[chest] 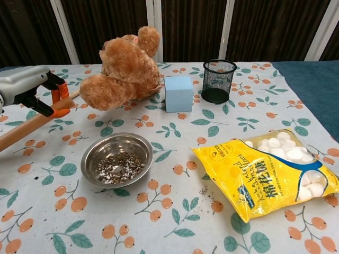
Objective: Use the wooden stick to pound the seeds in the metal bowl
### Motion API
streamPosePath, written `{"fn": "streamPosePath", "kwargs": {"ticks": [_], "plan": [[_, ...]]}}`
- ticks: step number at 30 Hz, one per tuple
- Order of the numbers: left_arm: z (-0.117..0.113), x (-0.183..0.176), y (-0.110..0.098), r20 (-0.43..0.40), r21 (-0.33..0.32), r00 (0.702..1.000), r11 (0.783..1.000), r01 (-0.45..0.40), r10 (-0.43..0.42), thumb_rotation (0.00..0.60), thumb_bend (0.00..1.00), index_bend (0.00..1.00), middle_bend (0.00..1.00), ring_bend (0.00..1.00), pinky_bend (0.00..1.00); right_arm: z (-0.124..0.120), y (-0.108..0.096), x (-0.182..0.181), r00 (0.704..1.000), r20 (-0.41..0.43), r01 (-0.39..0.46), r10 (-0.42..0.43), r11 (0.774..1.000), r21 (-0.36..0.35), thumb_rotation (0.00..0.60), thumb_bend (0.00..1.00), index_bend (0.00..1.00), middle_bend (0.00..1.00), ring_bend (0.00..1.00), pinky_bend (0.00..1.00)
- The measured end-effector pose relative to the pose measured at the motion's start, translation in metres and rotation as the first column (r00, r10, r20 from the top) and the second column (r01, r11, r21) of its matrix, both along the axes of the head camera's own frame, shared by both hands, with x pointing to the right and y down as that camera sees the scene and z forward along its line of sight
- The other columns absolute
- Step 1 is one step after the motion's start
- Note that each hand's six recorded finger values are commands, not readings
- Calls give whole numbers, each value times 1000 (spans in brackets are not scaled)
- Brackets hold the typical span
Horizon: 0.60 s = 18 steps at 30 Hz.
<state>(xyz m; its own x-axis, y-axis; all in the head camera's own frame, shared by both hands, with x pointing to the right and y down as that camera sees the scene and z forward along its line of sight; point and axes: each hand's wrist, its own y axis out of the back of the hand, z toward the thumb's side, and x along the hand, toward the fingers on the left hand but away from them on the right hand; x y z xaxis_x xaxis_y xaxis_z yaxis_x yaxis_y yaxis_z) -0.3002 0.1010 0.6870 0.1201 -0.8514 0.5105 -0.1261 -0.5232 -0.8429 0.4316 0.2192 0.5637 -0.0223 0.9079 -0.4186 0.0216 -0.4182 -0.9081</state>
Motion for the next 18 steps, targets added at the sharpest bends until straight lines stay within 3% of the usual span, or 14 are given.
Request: {"fn": "streamPosePath", "kwargs": {"ticks": [9, 18], "plan": [[-26, -5, 4, -159, 61, 985, 995, 77, -66, 600, 854, 623, 627, 142, 31, 0, 0, 0, 1000, -2, -2, 2, 1000, 1, 600, 507, 0, 0, 0, 0], [-56, -14, 12, -350, 113, 927, 976, 185, -135, 600, 853, 623, 644, 161, 32, 0, 0, 0, 1000, -3, -2, 2, 1000, 5, 600, 506, 0, 0, 0, 0]]}}
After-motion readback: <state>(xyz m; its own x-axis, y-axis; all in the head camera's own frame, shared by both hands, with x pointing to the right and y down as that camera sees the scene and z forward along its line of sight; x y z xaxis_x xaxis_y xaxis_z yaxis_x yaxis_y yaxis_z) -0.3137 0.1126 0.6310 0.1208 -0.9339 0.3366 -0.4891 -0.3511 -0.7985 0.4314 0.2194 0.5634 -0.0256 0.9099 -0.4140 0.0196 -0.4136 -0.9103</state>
